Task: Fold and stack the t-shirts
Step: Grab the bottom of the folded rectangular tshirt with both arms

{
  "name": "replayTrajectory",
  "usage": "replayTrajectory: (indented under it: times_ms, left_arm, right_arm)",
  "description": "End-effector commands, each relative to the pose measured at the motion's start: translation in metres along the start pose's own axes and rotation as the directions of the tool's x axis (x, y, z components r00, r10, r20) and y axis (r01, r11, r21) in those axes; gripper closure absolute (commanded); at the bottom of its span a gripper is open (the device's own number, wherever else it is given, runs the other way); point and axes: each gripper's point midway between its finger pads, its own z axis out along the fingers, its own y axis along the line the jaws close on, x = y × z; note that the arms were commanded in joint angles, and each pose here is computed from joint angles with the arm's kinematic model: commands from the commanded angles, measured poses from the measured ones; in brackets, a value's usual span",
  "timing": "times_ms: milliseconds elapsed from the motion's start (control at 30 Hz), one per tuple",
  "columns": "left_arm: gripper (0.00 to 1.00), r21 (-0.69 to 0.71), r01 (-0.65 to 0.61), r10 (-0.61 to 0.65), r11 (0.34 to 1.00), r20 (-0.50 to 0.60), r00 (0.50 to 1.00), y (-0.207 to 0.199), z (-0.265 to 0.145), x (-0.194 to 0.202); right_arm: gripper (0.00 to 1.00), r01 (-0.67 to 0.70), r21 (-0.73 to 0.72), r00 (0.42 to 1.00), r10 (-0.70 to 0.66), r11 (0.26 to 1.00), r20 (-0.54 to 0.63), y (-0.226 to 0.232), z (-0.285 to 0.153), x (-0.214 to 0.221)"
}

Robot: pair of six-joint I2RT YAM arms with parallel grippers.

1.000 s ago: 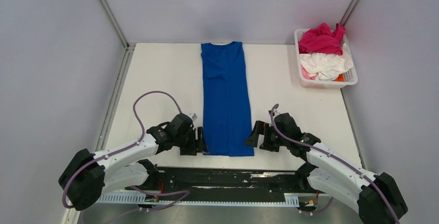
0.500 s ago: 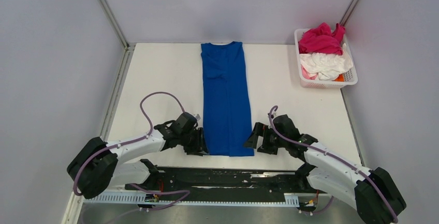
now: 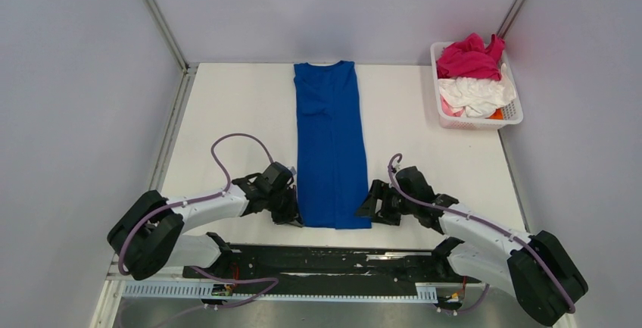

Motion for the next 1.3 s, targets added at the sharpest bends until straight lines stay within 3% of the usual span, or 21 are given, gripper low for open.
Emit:
replayTrajectory:
  times_ms: [0,267,667,900,1067,1267]
  left_arm:
    - [1.0,-0.112,-0.004,0.005,0.994,0.005,1.0,0.026,0.006,0.002]
    - [1.0,-0.082,-0.016,0.017,0.996,0.017,1.0,0.02,0.003,0.0]
    - [1.0,-0.06,-0.009,0.009,0.998,0.015,1.0,0.022,-0.003,0.008]
    - [1.0,-0.05,-0.013,0.014,0.999,0.023,1.0,0.02,-0.003,0.007]
    - [1.0,-0.03,-0.022,0.023,0.999,0.03,0.999,0.017,-0.004,0.006]
    - [1.0,0.01,-0.04,0.04,0.999,0.055,0.998,0.012,-0.005,0.004]
  right_arm:
    - [0.32,-0.02,0.054,0.999,0.023,0.998,-0.048,-0.016,0.005,0.011]
    - [0.45,-0.034,0.093,0.994,0.044,0.995,-0.101,-0.027,0.01,0.021]
    - [0.48,-0.054,0.187,0.978,0.09,0.981,-0.188,-0.047,-0.003,0.046]
    - [0.51,-0.048,0.182,0.982,0.08,0.982,-0.173,-0.046,-0.002,0.042]
    - [0.64,-0.036,0.183,0.988,0.062,0.983,-0.14,-0.045,0.007,0.031]
    - [0.91,-0.029,0.129,0.989,0.047,0.991,-0.137,-0.036,0.013,0.027]
